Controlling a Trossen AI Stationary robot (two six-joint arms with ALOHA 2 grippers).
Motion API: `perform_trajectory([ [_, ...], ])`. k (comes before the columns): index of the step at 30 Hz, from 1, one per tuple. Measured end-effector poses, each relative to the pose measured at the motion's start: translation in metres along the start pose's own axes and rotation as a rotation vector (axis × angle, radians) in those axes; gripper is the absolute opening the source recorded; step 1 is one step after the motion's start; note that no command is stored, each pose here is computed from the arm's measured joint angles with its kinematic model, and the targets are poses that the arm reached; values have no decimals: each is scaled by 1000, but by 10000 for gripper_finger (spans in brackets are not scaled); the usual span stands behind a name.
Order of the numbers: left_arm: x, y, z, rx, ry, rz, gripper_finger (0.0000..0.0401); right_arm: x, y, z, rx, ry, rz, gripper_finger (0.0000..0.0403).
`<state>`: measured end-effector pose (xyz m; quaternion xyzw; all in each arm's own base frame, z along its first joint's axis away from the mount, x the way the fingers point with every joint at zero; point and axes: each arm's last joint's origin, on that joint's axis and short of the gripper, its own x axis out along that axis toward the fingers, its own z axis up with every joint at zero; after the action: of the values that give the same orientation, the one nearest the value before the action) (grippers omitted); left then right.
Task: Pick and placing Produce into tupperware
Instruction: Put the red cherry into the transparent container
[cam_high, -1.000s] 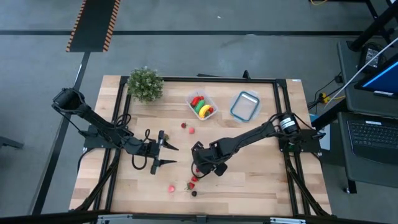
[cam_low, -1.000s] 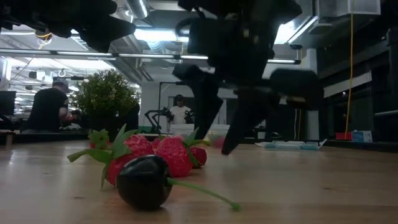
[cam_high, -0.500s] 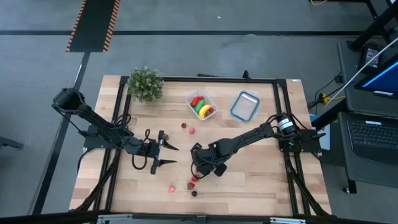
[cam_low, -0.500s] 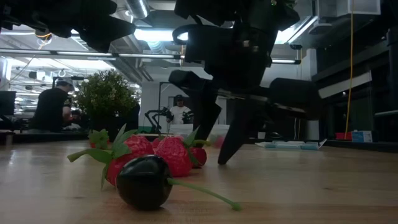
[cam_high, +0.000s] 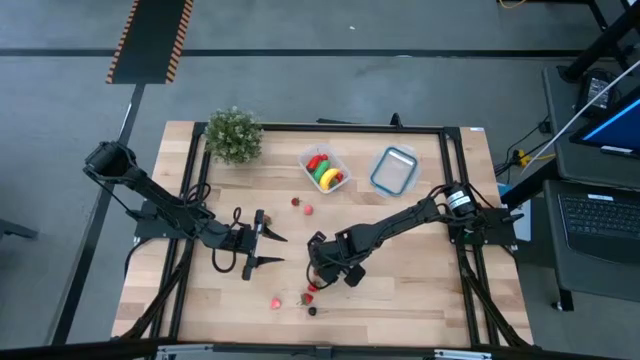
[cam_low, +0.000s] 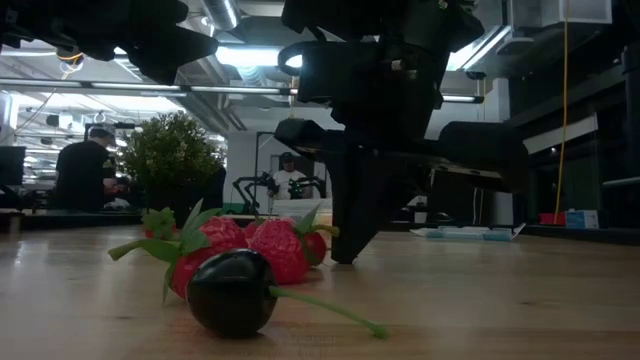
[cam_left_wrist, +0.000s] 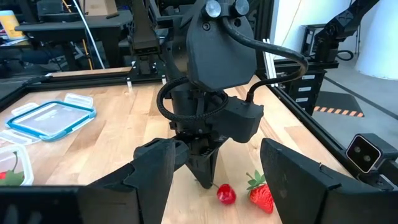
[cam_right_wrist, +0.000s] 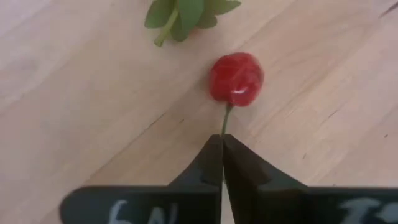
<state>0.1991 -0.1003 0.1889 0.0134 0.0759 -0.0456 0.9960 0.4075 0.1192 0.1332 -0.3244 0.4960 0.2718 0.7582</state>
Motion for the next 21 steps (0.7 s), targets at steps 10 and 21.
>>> perform_trajectory([
  [10, 0, 0, 0, 0, 0, 0, 231, 0, -6, -7, 181, -1, 58, 4],
  [21, 0, 0, 0, 0, -1, 1, 231, -33, -17, -15, 311, 7, 40, 2],
])
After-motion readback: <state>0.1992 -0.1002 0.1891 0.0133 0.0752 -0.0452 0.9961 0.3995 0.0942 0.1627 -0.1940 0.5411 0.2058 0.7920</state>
